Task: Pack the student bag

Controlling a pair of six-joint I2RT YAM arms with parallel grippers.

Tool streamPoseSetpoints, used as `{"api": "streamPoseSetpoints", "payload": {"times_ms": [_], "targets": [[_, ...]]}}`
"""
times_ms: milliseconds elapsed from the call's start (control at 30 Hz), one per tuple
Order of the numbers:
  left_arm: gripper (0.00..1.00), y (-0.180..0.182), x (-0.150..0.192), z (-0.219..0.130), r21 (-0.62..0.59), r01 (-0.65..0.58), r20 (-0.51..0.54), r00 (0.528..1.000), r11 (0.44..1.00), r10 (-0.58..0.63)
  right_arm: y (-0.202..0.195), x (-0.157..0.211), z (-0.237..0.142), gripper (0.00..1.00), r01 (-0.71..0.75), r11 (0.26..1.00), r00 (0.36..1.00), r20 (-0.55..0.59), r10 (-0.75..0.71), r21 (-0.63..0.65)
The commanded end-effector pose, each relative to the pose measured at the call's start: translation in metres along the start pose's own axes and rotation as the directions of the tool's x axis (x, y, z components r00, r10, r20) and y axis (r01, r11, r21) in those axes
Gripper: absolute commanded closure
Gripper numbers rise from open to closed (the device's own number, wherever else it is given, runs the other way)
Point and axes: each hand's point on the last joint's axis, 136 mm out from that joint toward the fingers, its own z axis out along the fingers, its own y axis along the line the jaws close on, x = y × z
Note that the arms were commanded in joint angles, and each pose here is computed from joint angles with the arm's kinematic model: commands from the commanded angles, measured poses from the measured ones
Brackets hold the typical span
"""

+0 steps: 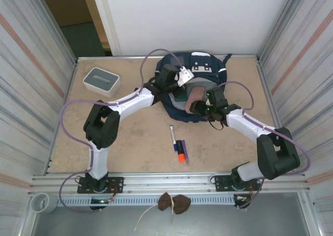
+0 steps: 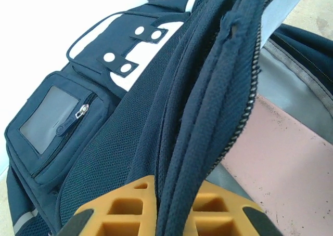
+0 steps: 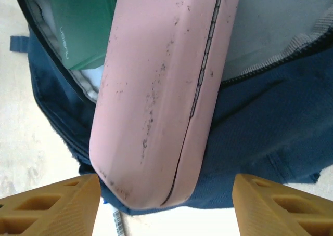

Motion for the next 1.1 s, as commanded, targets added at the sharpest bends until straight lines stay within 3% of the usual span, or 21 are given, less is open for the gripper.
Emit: {"api": "streamPoseSetpoints", "payload": {"times_ms": [0,100,333,467,733,1067], "targets": [[0.98,0.021,-0.03,-0.028,-0.035,0.045,0.069,0.997,0.998,-0.043,0.018,-0.019,0.003,0.41,-0.028,0.998,0.998,0.054,0.031,-0.047],[0.98,0.019,-0.028,-0.028,-0.03,0.044,0.065,0.997,0.999,-0.042,0.021,-0.023,0.007,0.46,-0.038,0.998,0.998,0.053,0.04,-0.055],[0.97,0.019,-0.025,-0.031,-0.037,0.04,0.061,0.997,0.999,-0.038,0.028,-0.031,0.002,0.73,-0.062,0.993,0.996,0.059,0.068,-0.1],[0.97,0.02,-0.024,-0.033,-0.044,0.033,0.059,0.998,0.998,-0.03,0.03,-0.035,-0.012,0.83,-0.08,0.988,0.993,0.072,0.09,-0.135],[0.98,0.02,-0.024,-0.034,-0.045,0.032,0.062,0.998,0.998,-0.029,0.033,-0.061,-0.037,0.86,-0.125,0.972,0.982,0.117,0.15,-0.202],[0.98,0.001,-0.035,-0.043,0.069,0.025,0.116,0.993,0.997,-0.033,0.036,-0.097,-0.019,0.83,-0.222,0.933,0.96,0.107,0.26,-0.283]]}}
